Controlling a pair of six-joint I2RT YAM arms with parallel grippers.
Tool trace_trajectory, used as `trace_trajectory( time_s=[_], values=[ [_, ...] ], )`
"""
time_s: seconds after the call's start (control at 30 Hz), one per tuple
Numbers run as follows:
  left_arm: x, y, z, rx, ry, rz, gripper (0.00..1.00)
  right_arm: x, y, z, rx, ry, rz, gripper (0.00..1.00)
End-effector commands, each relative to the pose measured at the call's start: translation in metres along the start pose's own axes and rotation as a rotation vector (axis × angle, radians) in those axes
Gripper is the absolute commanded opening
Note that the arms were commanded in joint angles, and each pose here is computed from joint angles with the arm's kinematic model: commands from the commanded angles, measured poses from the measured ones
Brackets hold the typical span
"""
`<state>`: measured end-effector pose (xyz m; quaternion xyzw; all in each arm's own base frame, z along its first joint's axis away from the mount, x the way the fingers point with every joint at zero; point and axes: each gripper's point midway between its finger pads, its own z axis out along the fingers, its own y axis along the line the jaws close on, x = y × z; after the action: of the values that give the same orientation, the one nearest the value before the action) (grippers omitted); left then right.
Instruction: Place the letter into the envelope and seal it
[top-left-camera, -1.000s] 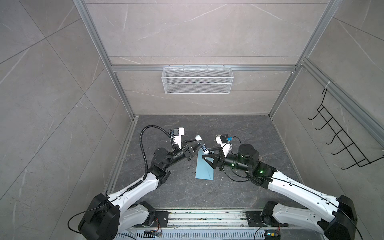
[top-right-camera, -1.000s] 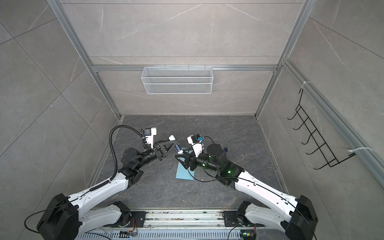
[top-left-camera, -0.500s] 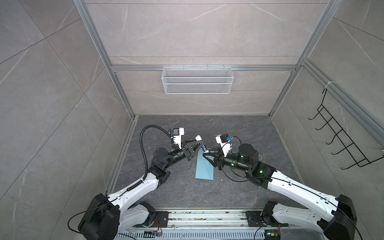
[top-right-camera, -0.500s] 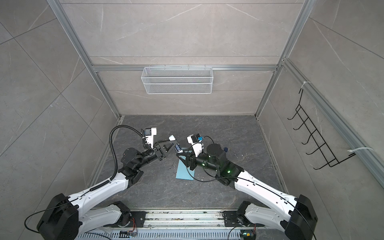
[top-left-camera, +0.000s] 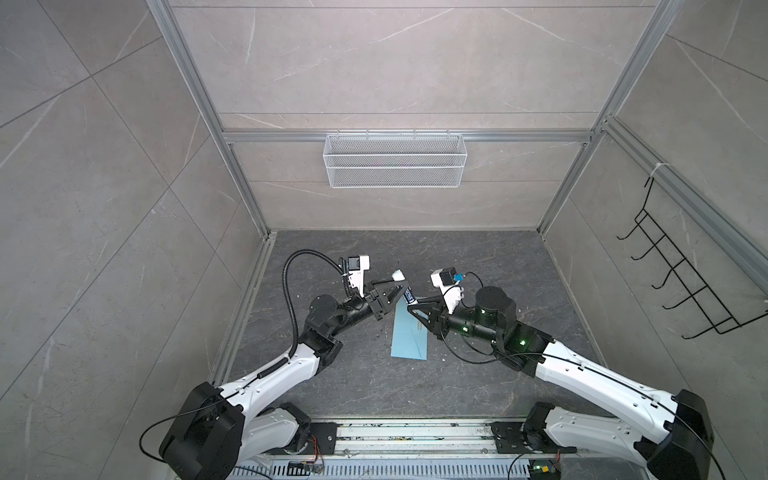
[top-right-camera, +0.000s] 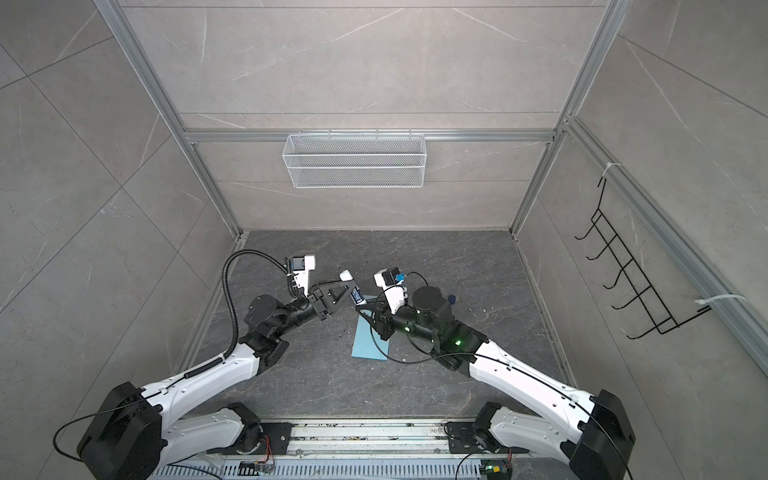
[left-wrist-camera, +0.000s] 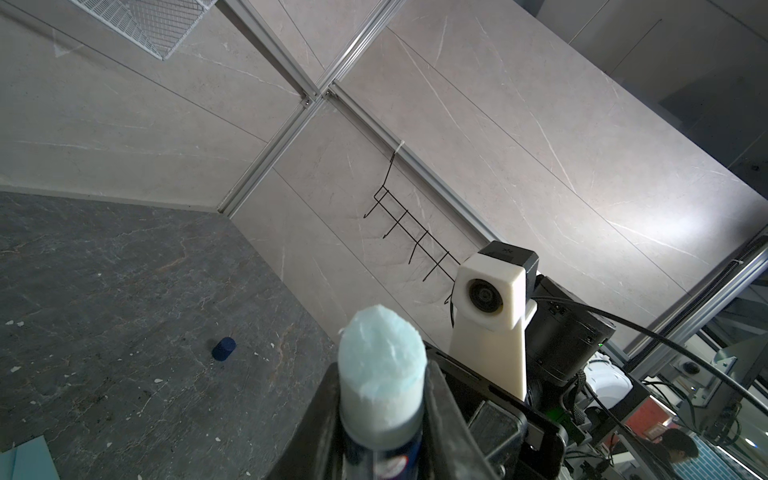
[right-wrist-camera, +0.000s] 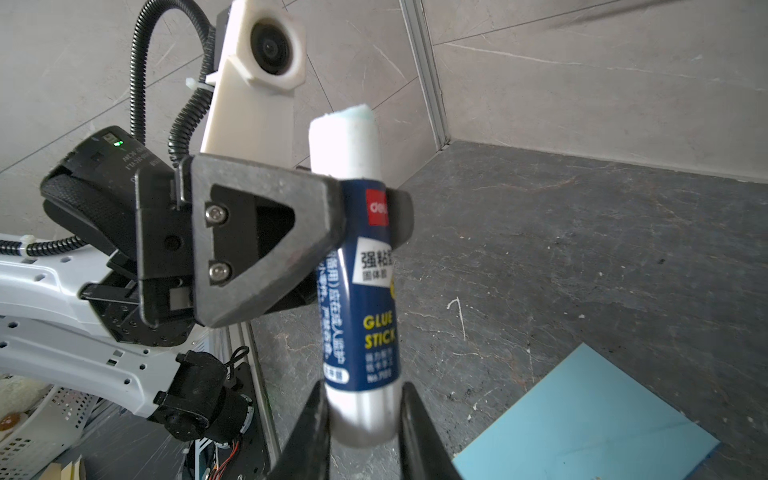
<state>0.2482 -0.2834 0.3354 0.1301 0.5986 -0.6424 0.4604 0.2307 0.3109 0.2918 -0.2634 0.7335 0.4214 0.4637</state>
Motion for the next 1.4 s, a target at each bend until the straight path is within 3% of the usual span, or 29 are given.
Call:
trace_trajectory(
  time_s=[0.0, 0.23, 0.47, 0.8, 1.07, 1.17, 1.3, 1.37],
  values=[
    [-0.006, -0.003, 0.002, 0.006, -0.020, 0.040, 0.00, -0.023, -0.004, -0.005, 0.065, -0.022, -0.045, 0.10],
    [0.001, 0.016, 0.001, -0.062, -0.007, 0.022, 0.00, -0.025, -0.029, -0.001, 0.223, 0.048, -0.078, 0.02],
    [0.008, 0.028, 0.003, -0.102, 0.012, 0.007, 0.00, -0.028, -0.046, 0.000, 0.403, 0.073, -0.149, 0.00],
    [0.014, 0.039, 0.006, -0.125, 0.026, -0.019, 0.00, -0.039, -0.043, -0.002, 0.759, 0.042, -0.413, 0.00],
    [0.014, 0.043, 0.009, -0.131, 0.025, -0.033, 0.00, -0.042, -0.022, 0.013, 1.141, 0.016, -0.740, 0.00],
    [0.014, 0.043, 0.009, -0.133, 0.024, -0.035, 0.00, -0.032, -0.023, 0.021, 1.143, 0.031, -0.758, 0.00],
    [0.011, 0.040, 0.009, -0.125, 0.020, -0.028, 0.00, -0.024, -0.019, 0.018, 0.995, 0.005, -0.666, 0.00],
    [0.010, 0.037, 0.008, -0.120, 0.019, -0.022, 0.00, -0.022, -0.016, 0.016, 0.900, -0.004, -0.622, 0.10]
  ],
)
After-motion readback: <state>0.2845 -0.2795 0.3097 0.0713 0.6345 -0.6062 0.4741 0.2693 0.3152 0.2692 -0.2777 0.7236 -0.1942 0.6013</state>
